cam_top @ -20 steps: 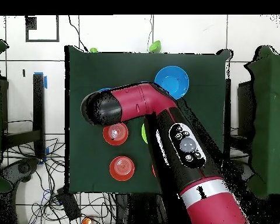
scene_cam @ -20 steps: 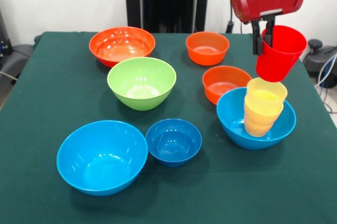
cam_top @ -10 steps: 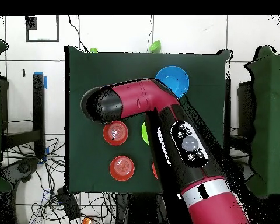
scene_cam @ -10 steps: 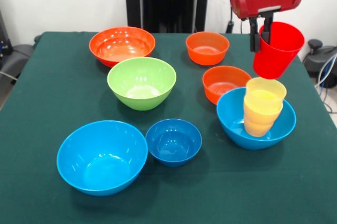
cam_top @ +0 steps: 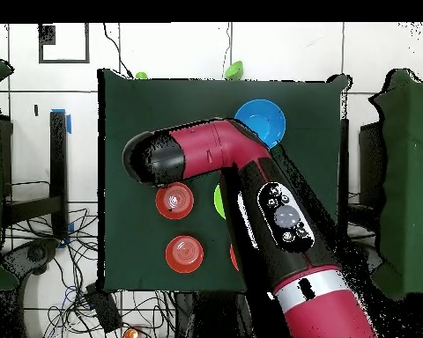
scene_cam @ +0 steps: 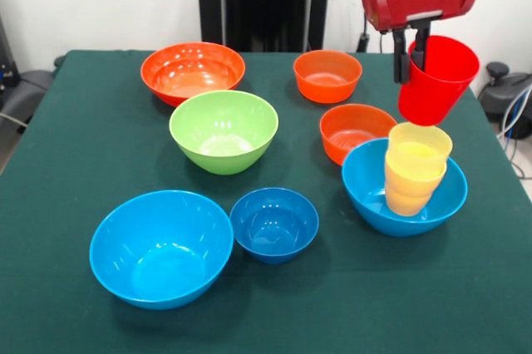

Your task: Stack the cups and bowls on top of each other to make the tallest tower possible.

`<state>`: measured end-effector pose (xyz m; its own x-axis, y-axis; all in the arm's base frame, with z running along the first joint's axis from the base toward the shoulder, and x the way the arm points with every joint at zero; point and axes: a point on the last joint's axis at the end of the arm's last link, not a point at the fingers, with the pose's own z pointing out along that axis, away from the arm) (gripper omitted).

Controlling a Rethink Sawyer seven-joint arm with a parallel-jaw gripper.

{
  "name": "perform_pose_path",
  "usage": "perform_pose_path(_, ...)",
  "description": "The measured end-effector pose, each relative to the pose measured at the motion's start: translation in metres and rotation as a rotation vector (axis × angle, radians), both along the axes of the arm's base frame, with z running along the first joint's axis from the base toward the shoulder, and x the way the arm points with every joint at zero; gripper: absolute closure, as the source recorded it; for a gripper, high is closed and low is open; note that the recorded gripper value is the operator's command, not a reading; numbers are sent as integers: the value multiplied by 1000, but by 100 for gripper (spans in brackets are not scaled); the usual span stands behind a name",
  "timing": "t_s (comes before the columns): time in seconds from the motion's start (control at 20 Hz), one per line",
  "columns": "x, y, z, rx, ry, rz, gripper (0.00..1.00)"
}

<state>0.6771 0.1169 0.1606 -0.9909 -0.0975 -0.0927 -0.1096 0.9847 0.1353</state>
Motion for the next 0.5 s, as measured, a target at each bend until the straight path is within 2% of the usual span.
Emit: perform_pose_path(0.5, -2, 0, -6, 0, 8, 4, 100)
